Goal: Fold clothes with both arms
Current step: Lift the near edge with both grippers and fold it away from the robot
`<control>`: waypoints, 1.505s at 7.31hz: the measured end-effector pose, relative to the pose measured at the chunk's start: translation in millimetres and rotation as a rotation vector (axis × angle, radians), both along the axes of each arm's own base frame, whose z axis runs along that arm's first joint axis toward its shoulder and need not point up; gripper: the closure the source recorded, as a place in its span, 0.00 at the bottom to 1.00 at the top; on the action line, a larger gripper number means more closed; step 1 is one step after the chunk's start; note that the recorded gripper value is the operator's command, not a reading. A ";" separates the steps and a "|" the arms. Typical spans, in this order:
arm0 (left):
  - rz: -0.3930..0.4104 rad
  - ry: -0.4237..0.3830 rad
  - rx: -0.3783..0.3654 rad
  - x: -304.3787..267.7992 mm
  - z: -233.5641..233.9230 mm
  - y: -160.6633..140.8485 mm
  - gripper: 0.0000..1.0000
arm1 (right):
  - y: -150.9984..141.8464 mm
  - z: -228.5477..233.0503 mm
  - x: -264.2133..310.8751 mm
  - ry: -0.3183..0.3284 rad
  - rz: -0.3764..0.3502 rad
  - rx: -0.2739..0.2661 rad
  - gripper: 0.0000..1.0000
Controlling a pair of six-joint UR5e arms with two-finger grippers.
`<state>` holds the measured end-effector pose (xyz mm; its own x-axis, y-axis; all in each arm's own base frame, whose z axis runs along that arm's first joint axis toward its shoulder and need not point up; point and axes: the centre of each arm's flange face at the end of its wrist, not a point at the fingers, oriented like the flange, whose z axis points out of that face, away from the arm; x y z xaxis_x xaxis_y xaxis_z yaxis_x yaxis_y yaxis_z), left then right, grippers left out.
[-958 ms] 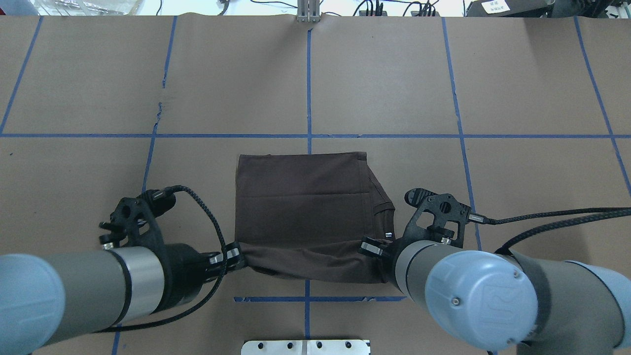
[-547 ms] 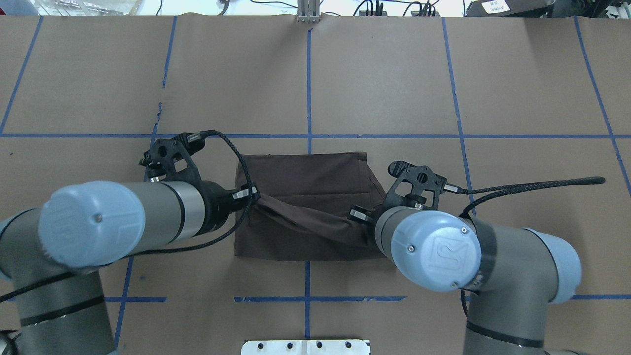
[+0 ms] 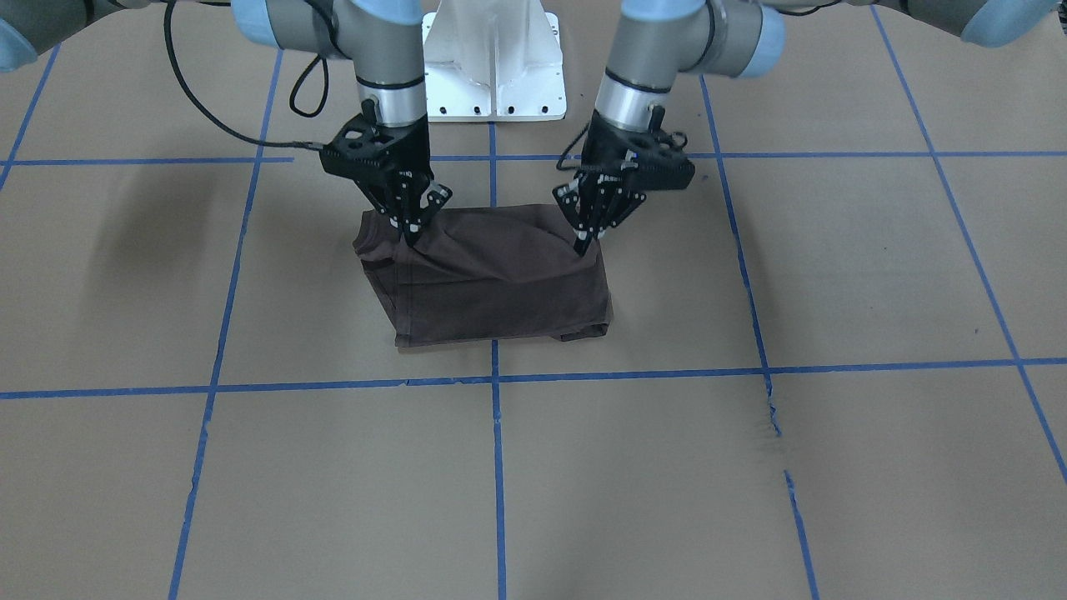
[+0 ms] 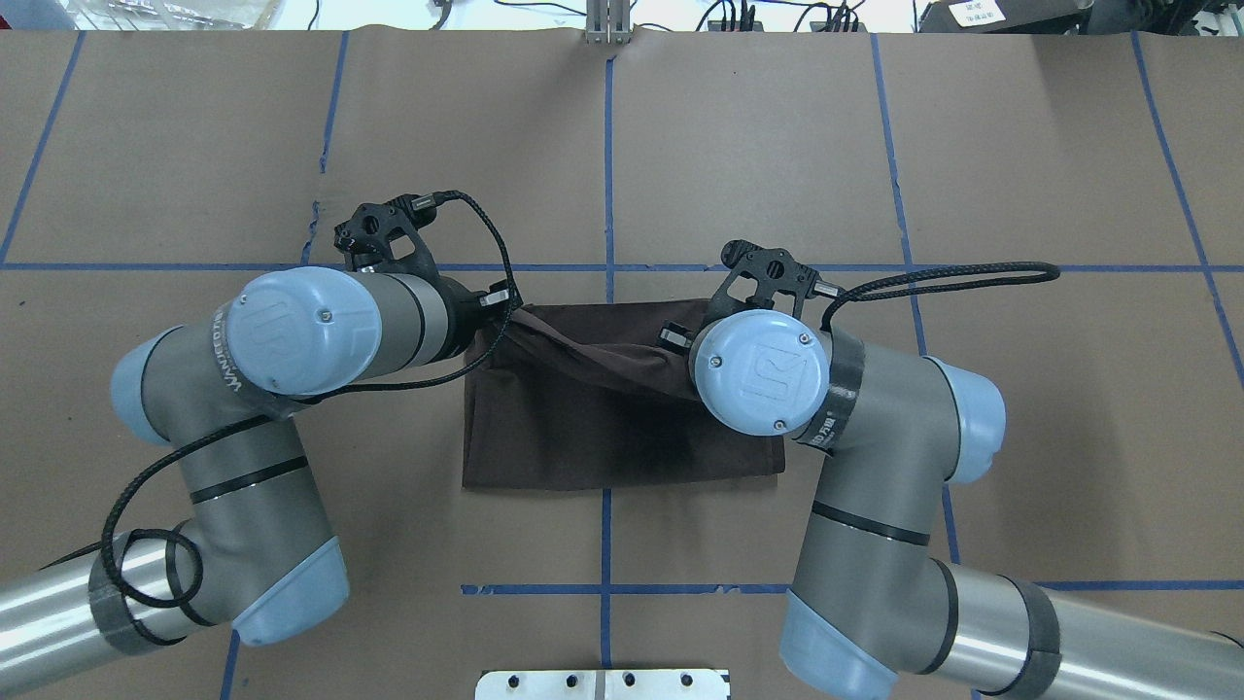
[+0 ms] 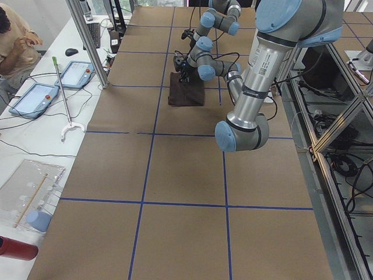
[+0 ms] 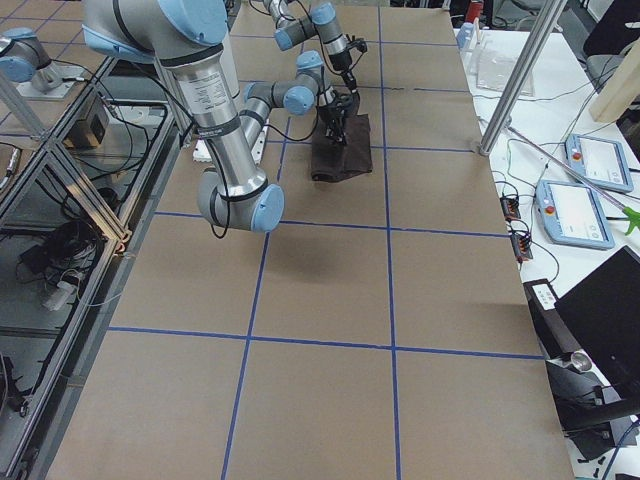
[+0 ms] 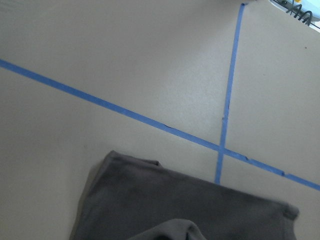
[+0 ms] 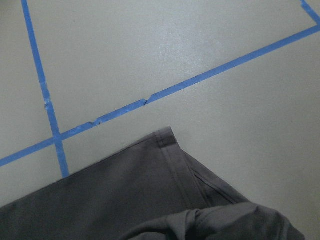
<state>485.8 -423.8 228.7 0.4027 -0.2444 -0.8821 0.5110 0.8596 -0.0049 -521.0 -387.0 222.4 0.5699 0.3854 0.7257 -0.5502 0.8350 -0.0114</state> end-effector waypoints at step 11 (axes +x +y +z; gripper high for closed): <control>0.182 -0.063 0.136 4.9 23.3 -8.8 0.00 | -42.8 2.6 -54.1 -0.022 -0.094 0.103 0.00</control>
